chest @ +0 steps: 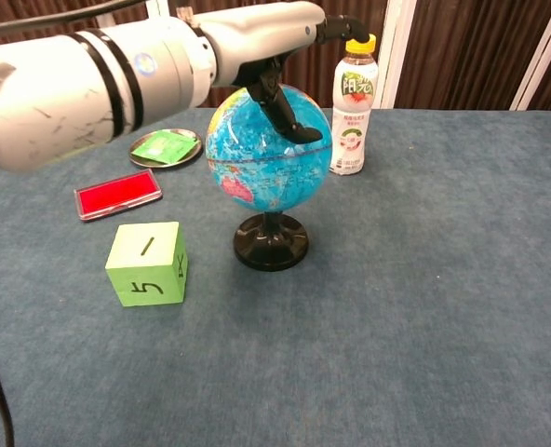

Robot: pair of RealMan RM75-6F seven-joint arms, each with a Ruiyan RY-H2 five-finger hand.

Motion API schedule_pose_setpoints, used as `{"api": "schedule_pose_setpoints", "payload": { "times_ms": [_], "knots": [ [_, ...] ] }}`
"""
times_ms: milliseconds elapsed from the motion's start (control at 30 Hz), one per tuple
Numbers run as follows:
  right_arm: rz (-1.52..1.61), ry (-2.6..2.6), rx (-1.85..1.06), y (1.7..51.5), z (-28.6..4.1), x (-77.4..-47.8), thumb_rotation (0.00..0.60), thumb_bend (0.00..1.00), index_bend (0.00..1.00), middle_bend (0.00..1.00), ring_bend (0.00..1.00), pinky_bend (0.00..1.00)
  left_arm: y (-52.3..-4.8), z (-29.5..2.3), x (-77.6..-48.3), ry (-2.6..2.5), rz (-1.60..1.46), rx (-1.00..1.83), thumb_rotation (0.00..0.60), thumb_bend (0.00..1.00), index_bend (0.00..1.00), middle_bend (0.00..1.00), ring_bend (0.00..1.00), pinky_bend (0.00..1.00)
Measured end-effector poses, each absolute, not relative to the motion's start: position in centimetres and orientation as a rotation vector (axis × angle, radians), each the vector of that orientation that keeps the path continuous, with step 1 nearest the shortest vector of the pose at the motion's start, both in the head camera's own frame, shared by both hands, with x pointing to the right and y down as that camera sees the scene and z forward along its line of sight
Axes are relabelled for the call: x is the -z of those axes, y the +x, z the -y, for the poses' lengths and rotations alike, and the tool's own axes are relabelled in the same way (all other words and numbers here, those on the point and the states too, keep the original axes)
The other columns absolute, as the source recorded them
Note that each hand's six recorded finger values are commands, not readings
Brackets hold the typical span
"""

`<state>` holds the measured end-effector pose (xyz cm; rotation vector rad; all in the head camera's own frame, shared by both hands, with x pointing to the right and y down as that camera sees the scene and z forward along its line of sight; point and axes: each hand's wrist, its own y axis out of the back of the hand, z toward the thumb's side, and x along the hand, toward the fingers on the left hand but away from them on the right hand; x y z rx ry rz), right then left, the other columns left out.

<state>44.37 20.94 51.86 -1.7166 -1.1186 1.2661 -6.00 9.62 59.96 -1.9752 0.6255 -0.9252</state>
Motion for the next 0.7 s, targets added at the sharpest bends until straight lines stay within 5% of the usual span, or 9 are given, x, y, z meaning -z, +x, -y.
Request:
{"api": "schedule_pose_setpoints", "payload": {
  "times_ms": [700],
  "knots": [
    [1.103, -1.74, -1.256, 43.7, -20.5, -52.4, 0.6, 0.0, 0.0, 0.03, 0.0, 0.0, -13.3, -11.0, -59.5, -1.838, -0.624, 1.024, 0.6, 0.3, 0.0, 0.0, 0.0, 0.0]
  ]
}}
